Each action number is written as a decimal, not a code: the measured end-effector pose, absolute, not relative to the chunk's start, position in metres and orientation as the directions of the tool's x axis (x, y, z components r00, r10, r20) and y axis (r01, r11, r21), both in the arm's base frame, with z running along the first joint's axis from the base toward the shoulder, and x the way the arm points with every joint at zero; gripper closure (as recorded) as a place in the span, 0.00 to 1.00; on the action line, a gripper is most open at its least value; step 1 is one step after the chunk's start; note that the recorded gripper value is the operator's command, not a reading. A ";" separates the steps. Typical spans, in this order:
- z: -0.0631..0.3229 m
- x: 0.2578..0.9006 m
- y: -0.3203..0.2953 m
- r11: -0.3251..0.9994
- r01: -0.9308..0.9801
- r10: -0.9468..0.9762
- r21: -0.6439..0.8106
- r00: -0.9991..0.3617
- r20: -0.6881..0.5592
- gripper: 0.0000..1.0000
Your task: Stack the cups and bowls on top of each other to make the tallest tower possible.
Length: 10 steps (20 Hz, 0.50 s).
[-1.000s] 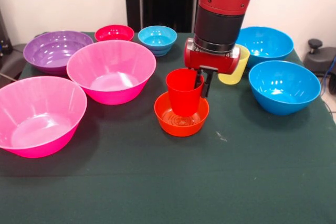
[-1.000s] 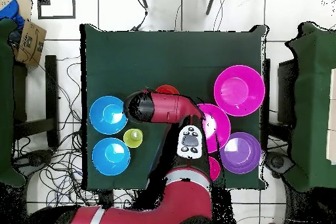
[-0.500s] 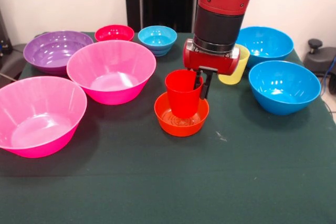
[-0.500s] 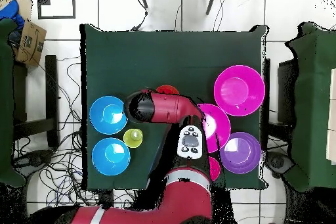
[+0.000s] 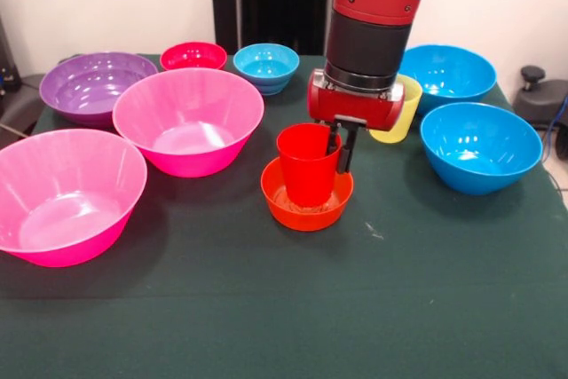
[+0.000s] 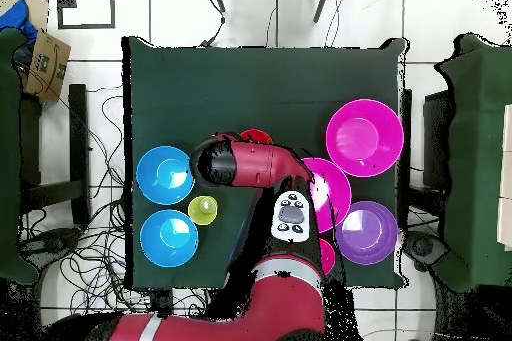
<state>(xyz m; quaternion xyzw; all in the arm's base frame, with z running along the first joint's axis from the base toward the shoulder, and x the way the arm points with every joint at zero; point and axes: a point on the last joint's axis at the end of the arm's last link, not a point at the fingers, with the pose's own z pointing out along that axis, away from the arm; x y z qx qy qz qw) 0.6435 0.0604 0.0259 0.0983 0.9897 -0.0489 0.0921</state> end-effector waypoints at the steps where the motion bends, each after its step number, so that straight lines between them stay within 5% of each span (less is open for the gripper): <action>1: 0.026 0.645 0.060 0.976 0.203 0.185 -0.078 -0.962 -0.200 0.00; 10: 0.026 0.644 0.059 0.977 0.196 0.175 -0.085 -0.962 -0.209 0.00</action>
